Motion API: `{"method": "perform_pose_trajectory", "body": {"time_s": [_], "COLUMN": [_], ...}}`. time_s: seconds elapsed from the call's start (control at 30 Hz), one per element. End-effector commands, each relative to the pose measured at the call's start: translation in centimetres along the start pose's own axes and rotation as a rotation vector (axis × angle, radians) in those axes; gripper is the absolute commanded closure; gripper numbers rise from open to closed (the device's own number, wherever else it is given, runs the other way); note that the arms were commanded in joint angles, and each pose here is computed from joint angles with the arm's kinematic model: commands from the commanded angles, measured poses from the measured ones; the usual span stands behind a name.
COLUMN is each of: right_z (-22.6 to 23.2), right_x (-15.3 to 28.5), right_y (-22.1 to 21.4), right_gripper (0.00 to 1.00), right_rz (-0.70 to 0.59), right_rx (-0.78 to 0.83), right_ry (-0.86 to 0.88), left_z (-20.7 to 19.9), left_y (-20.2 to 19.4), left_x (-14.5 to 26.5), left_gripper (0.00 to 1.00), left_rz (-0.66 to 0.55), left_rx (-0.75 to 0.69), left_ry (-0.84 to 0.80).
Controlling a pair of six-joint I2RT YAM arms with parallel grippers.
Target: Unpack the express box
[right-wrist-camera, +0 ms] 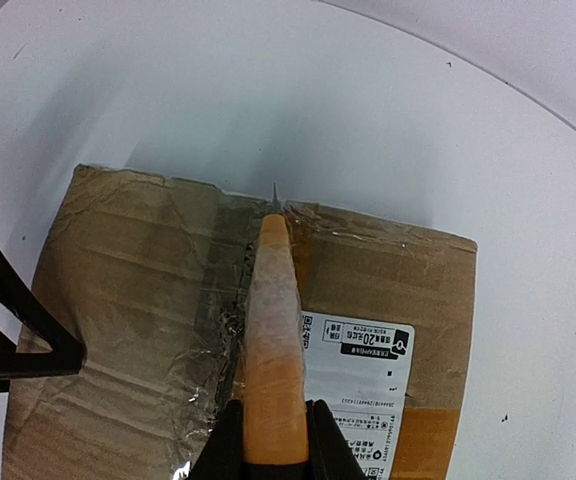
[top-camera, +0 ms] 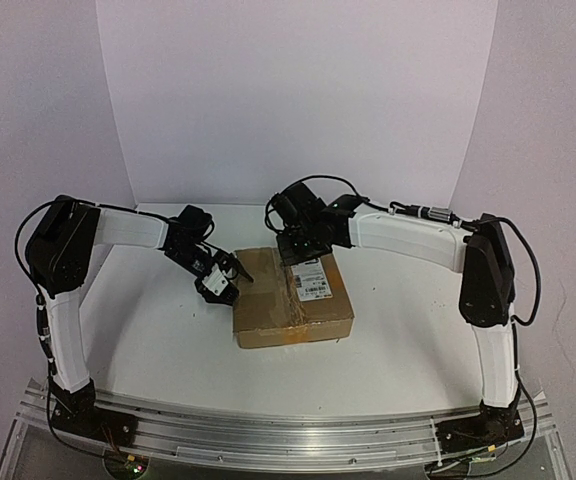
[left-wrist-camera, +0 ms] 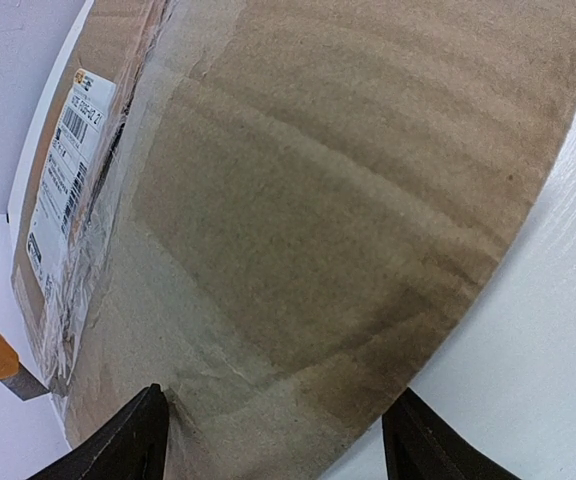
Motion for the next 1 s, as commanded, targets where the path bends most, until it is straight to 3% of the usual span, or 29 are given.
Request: {"method": "perform_pose_trajectory", "body": {"time_s": [0.0,0.43,0.97], "right_z": [0.4,0.5,0.1], "right_x": [2.9,3.7,2.2], "right_y": [1.0,2.1,-0.7], "right_gripper": [1.0,1.0,1.0], "right_rz": [-0.045,-0.085,0.006], "right_rx": [-0.019,0.0,0.007], "right_ry": [0.05,0.032,-0.01], "left_z": [-1.1,-1.2,-1.2], "left_y": [0.5,0.6,0.5], "left_x": [-0.3,-0.2,-0.2], "left_gripper": [0.27,0.27,0.28], "left_rz": [-0.022,-0.021,-0.019], "left_rx": [-0.125,-0.113,-0.098], "left_ry": [-0.057,-0.056,-0.057]}}
Point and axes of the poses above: each gripper's point midway between its finger pads, its own x axis back along the fingers, its own z axis along the line the jaws close on, y = z × x, the point moved 7 cm from there along x, back along the fingers, and after that the axes turned 5 degrees about x, right-handed, at the moved point
